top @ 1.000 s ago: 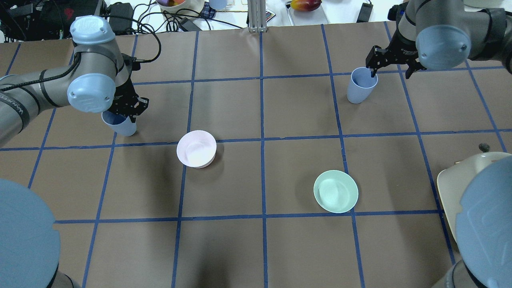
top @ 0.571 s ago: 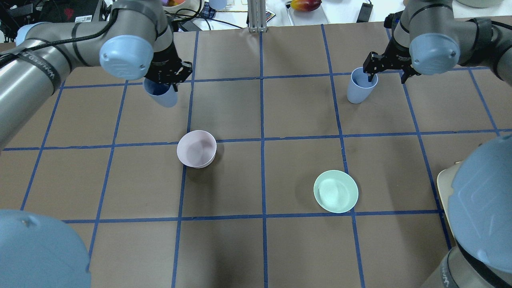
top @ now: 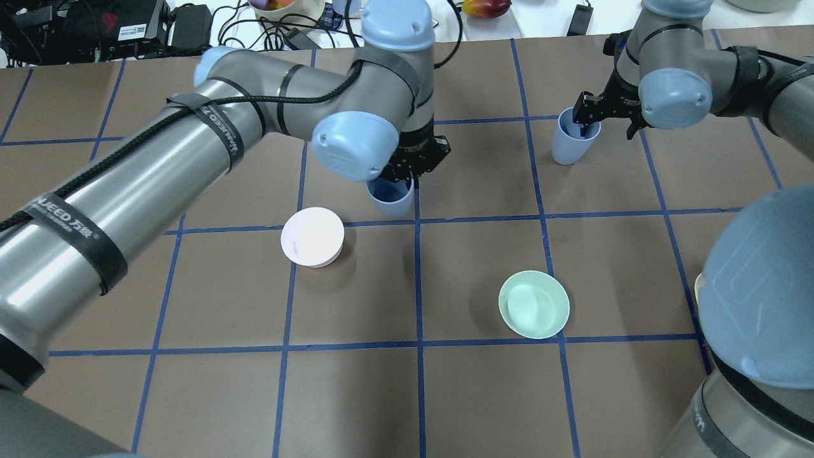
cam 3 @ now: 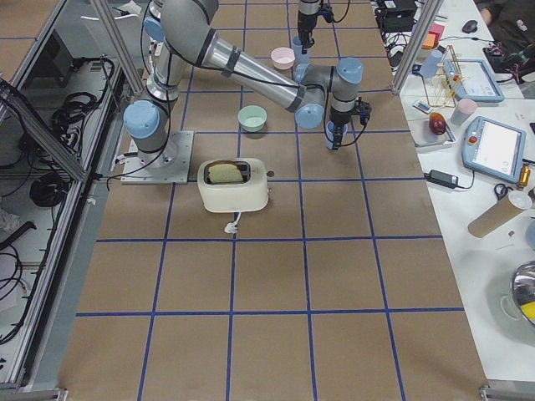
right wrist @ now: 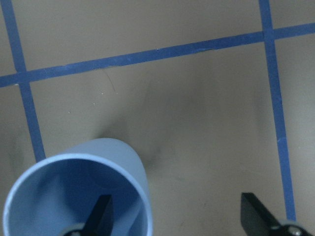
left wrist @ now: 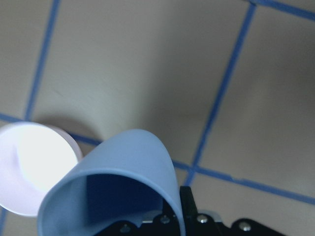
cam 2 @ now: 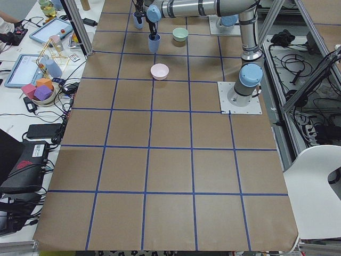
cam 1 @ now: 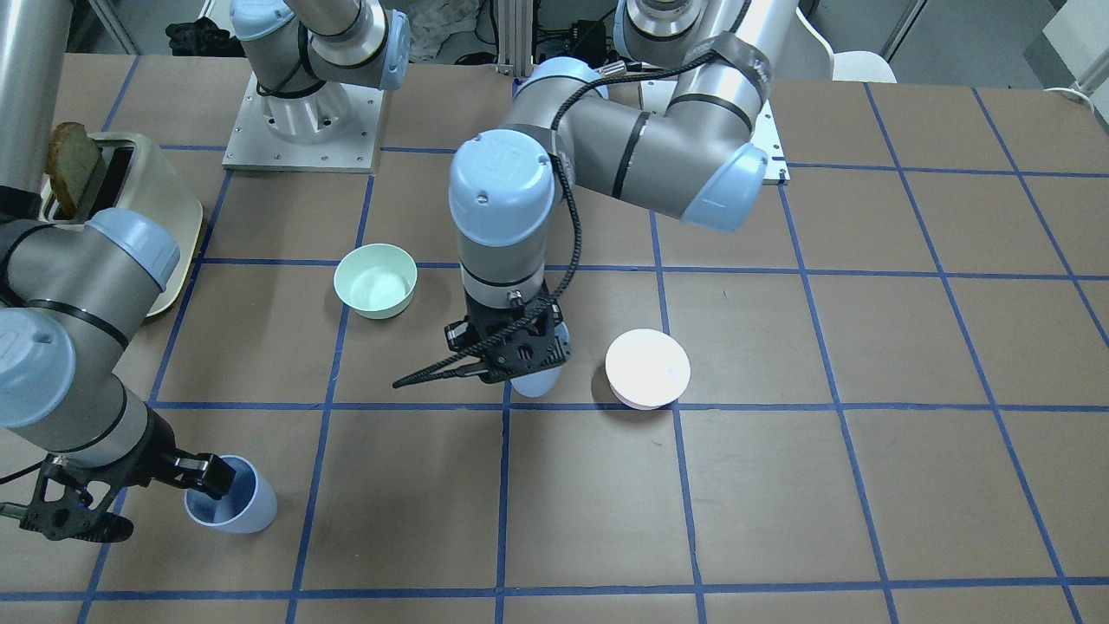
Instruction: Stack blue cups with both arms
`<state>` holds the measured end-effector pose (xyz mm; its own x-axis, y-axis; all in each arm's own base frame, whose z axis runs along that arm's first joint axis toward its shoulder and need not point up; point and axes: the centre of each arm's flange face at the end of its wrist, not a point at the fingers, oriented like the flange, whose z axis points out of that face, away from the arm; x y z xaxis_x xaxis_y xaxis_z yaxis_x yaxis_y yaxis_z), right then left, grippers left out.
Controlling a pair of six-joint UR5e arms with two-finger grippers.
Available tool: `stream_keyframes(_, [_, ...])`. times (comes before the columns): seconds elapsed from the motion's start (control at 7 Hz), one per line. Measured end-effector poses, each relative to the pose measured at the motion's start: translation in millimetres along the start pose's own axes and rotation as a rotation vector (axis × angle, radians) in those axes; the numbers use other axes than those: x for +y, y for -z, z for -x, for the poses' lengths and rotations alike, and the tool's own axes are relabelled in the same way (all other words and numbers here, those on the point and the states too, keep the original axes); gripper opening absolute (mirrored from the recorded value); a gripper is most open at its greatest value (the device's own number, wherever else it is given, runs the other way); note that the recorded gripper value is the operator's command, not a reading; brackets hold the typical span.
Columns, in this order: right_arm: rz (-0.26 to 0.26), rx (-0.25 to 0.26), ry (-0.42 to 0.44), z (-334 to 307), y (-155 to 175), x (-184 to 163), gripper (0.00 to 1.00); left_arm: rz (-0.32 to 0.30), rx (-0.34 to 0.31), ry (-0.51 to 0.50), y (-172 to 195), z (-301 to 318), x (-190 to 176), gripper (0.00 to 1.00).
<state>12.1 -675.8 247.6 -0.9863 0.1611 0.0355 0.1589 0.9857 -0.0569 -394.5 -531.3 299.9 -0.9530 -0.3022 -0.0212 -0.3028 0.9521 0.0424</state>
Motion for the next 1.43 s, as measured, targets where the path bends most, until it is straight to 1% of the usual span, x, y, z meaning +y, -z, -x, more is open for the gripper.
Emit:
stream_keyframes(0.14, [0.011, 0.001, 0.0, 0.0, -3.5, 1.5, 0.0, 0.031, -0.027, 0.023, -27.1, -8.7, 30.6, 0.02])
stream_keyframes(0.29, [0.026, 0.002, 0.0, 0.0, -5.7, 3.7, 0.0, 0.043, -0.044, 0.026, -46.3, -10.1, 47.9, 0.99])
stream_keyframes(0.43, [0.048, 0.002, 0.0, 0.0, -5.9, 5.6, 0.0, 0.047, -0.051, 0.026, -54.9, -10.4, 54.9, 1.0])
stream_keyframes(0.57, [0.068, -0.006, 0.0, 0.4, -2.5, 6.7, 0.0, 0.043, -0.043, 0.026, -52.2, -9.8, 56.9, 1.0])
stream_keyframes(0.71, [0.08, -0.021, -0.001, 1.4, 6.1, 6.1, 0.0, 0.031, -0.026, 0.028, -40.7, -6.9, 55.5, 1.0])
stream_keyframes(0.86, [0.096, -0.03, 0.0, 2.3, 21.4, 4.1, 0.0, 0.014, -0.007, 0.023, -20.3, -0.6, 47.9, 1.0])
stream_keyframes(1.0, [0.119, -0.035, 0.003, 4.3, 43.1, 3.1, 0.0, 0.006, 0.007, -0.009, 19.4, 16.7, 32.7, 1.0])
stream_keyframes(1.14, [0.149, -0.049, 0.008, 8.9, 66.3, 7.8, 0.0, 0.012, 0.012, -0.08, 69.4, 46.0, 13.9, 1.0])
stream_keyframes(1.29, [0.179, -0.071, 0.008, 18.0, 90.1, 19.5, 0.0, 0.021, 0.023, -0.166, 119.3, 85.0, -3.1, 1.0])
stream_keyframes(1.43, [0.2, -0.08, -0.002, 35.5, 111.0, 34.6, 0.0, 0.018, 0.041, -0.22, 159.5, 120.8, -8.8, 1.0])
